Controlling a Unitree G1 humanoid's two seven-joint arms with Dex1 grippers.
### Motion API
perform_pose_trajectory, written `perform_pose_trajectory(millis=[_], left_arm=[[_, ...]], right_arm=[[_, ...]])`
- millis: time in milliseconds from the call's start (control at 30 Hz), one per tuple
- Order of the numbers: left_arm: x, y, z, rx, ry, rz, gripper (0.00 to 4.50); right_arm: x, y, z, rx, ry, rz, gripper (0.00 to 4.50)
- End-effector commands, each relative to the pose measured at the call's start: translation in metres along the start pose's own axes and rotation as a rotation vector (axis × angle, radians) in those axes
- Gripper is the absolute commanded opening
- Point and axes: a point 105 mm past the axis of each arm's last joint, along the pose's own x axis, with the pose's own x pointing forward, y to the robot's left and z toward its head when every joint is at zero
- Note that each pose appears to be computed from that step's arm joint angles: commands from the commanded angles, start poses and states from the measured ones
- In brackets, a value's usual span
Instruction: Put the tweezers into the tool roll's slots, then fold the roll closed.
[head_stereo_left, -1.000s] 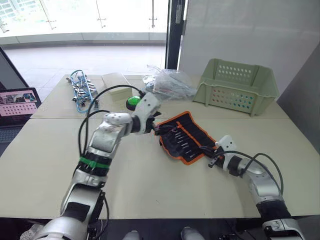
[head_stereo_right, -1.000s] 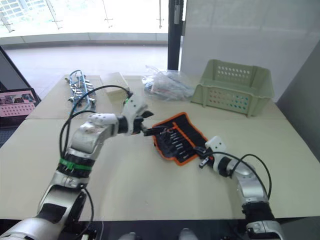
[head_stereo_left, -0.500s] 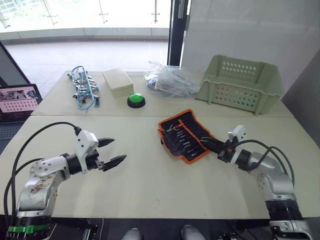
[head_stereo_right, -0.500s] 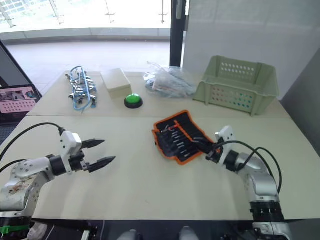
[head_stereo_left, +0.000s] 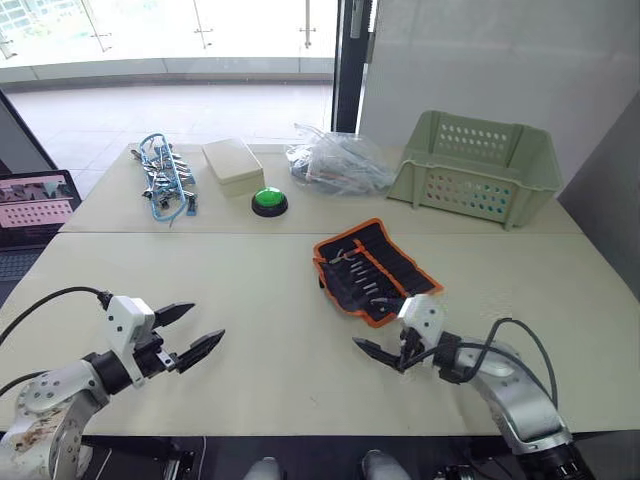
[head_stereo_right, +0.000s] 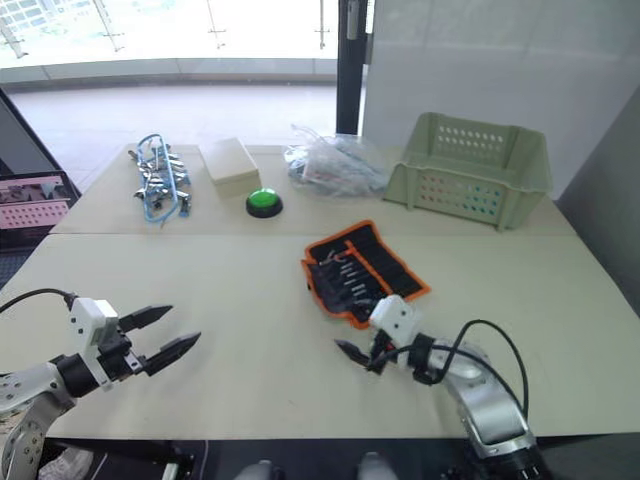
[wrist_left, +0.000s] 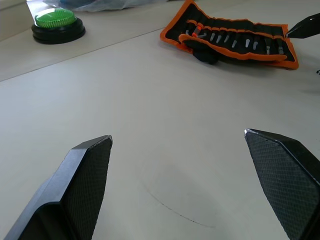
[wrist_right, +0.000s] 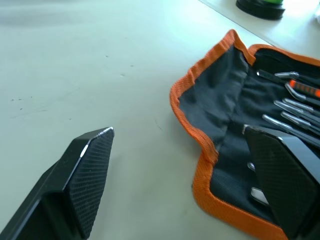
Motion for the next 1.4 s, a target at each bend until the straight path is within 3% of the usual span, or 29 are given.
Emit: perform_pose_trajectory(millis=[33, 300, 333, 367, 700, 733, 900, 1033, 1200, 1400], left_arm=[[0.001, -0.003, 0.013, 0.039, -0.043, -0.007, 4.50], [0.006, -0.015, 0.004, -0.011, 0.013, -0.066, 4.50], [0.007, -0.016, 0.004, -0.008, 0.015, -0.068, 4.50], [0.008, -0.017, 0.003, -0.006, 0.020, -0.073, 4.50], [0.021, -0.020, 0.007, 0.036, 0.067, -0.142, 4.50], [0.022, -0.020, 0.008, 0.043, 0.068, -0.146, 4.50], [0.033, -0.016, 0.014, 0.086, 0.061, -0.176, 4.50], [0.055, -0.025, 0.005, 0.179, 0.117, -0.293, 4.50], [0.096, -0.006, 0.004, 0.275, 0.154, -0.291, 4.50], [0.155, 0.001, 0.012, 0.524, 0.187, -0.370, 4.50]], right_arm=[[0.014, -0.006, 0.015, -0.122, -0.031, -0.066, 4.45], [0.041, -0.013, 0.024, -0.209, -0.035, -0.127, 4.45], [0.043, -0.014, 0.025, -0.217, -0.038, -0.127, 3.95], [0.044, -0.014, 0.025, -0.234, -0.029, -0.122, 3.79], [0.042, -0.013, 0.019, -0.207, -0.008, -0.129, 0.20], [0.041, -0.012, 0.019, -0.205, -0.006, -0.127, 0.02], [0.035, -0.010, 0.019, -0.191, -0.002, -0.105, 0.02], [0.033, 0.000, 0.022, -0.211, -0.037, -0.016, 0.02], [0.021, 0.005, 0.020, -0.235, -0.060, 0.056, 0.02], [0.008, 0.008, 0.010, -0.163, -0.056, 0.035, 0.02]])
